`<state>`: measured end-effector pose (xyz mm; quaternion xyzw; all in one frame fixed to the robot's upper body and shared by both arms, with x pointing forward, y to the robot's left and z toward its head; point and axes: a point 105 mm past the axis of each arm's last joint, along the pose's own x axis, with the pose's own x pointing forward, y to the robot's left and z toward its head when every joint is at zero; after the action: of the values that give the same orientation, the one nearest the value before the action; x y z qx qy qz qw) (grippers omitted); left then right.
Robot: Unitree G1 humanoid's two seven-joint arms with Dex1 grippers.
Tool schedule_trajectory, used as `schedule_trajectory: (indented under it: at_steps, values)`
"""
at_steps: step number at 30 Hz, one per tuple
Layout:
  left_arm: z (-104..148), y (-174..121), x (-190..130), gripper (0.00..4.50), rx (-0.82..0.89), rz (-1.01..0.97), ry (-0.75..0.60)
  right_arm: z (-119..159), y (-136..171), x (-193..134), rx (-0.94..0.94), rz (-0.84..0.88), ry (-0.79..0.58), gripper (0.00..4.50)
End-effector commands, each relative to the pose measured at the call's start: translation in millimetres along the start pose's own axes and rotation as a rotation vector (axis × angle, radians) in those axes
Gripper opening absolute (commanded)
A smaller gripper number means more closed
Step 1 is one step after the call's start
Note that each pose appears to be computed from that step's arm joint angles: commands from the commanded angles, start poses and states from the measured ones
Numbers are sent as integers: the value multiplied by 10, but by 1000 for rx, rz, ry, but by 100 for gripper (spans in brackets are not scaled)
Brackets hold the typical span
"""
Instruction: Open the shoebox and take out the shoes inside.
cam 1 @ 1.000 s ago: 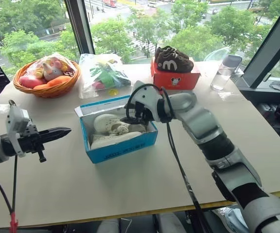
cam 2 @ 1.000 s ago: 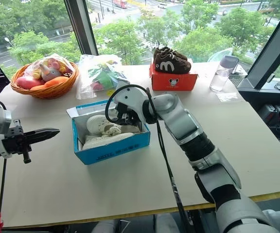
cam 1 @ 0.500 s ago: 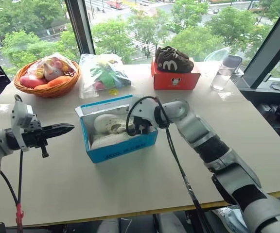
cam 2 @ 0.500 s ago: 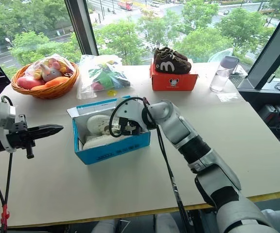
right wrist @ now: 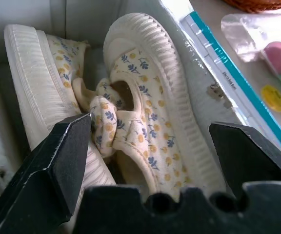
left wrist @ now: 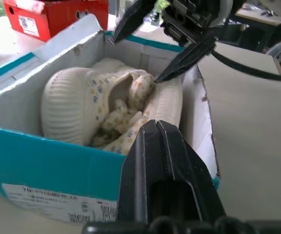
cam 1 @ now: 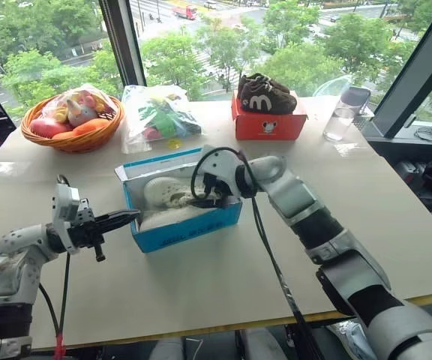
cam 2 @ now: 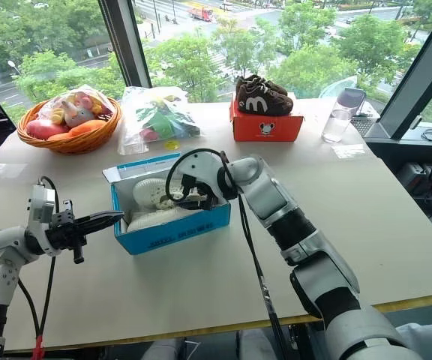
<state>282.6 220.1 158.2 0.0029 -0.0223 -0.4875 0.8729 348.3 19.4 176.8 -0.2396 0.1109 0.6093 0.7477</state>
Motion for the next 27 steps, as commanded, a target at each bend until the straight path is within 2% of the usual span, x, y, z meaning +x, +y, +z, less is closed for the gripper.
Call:
schedule_trajectory:
  at_steps: [1, 6, 15, 23, 27]
  values:
    - [34, -1, 12, 0, 35, 45, -65, 99, 191, 61, 80, 88, -31, 446]
    - [63, -6, 13, 0, 46, 51, -74, 55, 122, 101, 102, 35, -1, 446]
    - [203, 20, -148, 0, 66, 56, -32, 194, -157, 90, 93, -83, -38, 446]
    - [350, -6, -258, 0, 89, 71, -26, -82, -291, 43, -9, -148, 70, 446]
    - [341, 21, -398, 0, 84, 89, 5, -167, -305, 34, -53, -161, 98, 446]
